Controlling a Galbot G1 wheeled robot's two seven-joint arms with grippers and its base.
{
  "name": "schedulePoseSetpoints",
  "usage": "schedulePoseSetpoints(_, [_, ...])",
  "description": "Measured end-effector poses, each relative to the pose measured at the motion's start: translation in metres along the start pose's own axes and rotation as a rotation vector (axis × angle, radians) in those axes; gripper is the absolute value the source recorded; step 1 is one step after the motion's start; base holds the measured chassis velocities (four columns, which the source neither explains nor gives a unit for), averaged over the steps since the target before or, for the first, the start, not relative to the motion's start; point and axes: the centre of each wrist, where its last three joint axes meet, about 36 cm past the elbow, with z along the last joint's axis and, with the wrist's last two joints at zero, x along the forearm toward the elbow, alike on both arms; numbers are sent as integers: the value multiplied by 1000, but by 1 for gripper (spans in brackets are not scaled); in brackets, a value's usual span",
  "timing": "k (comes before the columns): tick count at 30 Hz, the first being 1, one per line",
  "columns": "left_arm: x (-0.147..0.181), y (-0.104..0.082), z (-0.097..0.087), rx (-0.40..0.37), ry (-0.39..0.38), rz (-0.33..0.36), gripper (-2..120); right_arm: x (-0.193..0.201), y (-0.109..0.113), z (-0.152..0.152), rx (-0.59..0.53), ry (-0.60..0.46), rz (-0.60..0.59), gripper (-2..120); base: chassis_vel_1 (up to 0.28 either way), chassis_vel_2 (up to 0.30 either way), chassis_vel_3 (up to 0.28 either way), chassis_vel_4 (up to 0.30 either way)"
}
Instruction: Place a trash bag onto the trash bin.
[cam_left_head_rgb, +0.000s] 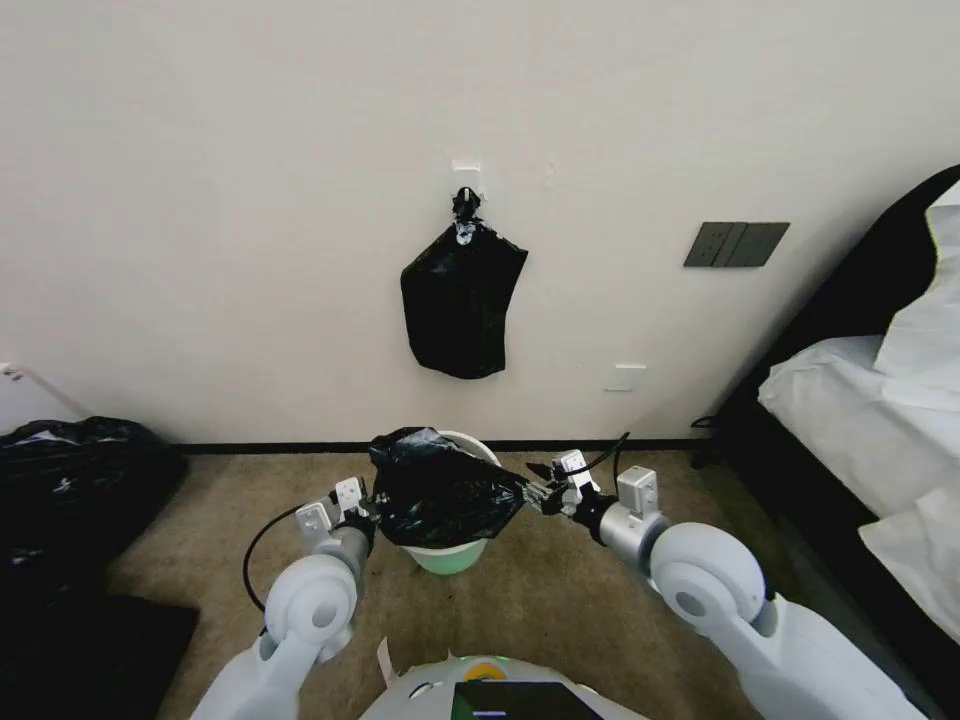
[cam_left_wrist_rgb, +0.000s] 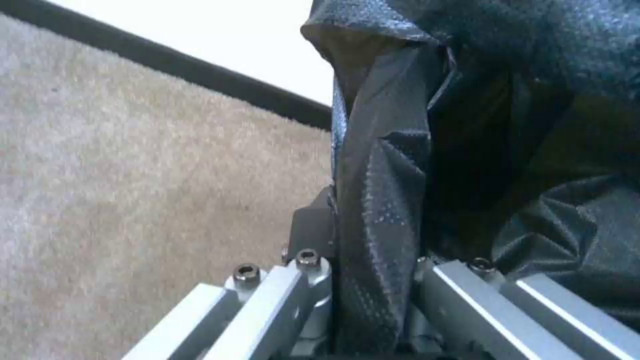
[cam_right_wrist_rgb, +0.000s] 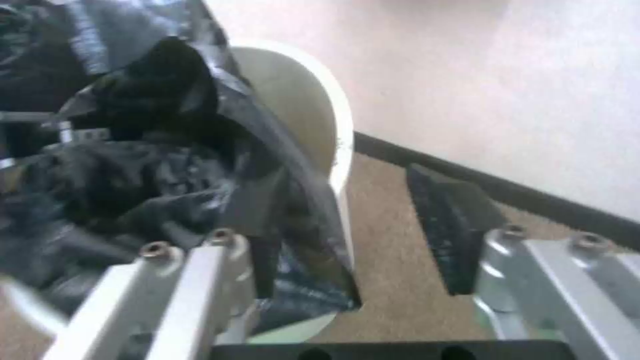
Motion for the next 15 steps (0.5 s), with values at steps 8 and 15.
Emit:
schedulePoseSetpoints(8, [-1,-3,-2,-39,-7,3,3,21,17,-9,97,-36,-57,76,0,0,0,0])
schedulePoseSetpoints(15, [7,-7,9,-128,-1,31,3,10,24,-18,279,-147,-61,98,0,0,0,0])
